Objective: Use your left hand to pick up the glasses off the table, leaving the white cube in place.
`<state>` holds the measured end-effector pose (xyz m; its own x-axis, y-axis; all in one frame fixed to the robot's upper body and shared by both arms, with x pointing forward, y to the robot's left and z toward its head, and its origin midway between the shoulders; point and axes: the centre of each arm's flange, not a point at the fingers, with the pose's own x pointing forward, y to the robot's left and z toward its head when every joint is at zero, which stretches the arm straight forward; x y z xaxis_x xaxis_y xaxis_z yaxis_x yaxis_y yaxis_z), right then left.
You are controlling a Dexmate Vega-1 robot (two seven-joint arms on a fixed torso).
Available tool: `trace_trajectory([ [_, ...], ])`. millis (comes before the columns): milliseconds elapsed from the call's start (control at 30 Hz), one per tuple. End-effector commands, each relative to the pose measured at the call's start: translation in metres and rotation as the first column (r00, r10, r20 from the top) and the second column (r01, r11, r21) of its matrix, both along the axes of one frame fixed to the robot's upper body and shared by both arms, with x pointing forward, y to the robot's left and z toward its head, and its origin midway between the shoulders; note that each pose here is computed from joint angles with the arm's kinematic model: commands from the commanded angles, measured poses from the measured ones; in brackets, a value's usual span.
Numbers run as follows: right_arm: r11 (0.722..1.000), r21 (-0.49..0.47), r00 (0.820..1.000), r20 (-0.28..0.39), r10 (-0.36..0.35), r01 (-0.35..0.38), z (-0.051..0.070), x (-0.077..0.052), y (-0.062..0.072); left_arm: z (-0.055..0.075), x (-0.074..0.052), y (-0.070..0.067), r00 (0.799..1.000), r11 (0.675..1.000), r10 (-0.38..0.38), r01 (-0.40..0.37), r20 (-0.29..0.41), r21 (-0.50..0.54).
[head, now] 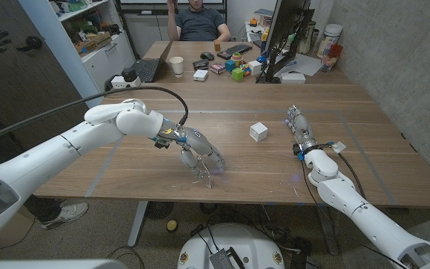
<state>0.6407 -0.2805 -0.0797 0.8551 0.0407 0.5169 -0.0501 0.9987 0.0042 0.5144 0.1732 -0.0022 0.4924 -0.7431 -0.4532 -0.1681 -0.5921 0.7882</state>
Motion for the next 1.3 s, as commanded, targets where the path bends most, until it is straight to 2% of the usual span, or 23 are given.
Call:
trace_trajectory([
  [33, 1.000, 0.007, 1.000, 0.023, -0.008, 0.008, 0.007, 0.000, -0.001, -0.007, 0.008, 0.001, 1.000, 1.000, 0.011, -0.011, 0.004, 0.023],
  [467, 1.000, 0.014, 0.999, 0.032, -0.009, 0.008, 0.007, -0.002, -0.004, -0.016, 0.008, -0.003, 0.999, 0.999, 0.002, -0.004, 0.039, 0.047],
  [867, 1.000, 0.023, 0.999, 0.039, -0.008, 0.007, 0.006, -0.004, -0.008, -0.024, 0.007, -0.006, 0.999, 0.997, 0.007, -0.010, 0.036, 0.082],
  [1300, 1.000, 0.029, 0.999, 0.042, -0.007, 0.006, 0.002, -0.007, -0.013, -0.034, 0.001, -0.010, 0.997, 0.994, -0.018, 0.009, 0.080, 0.110],
])
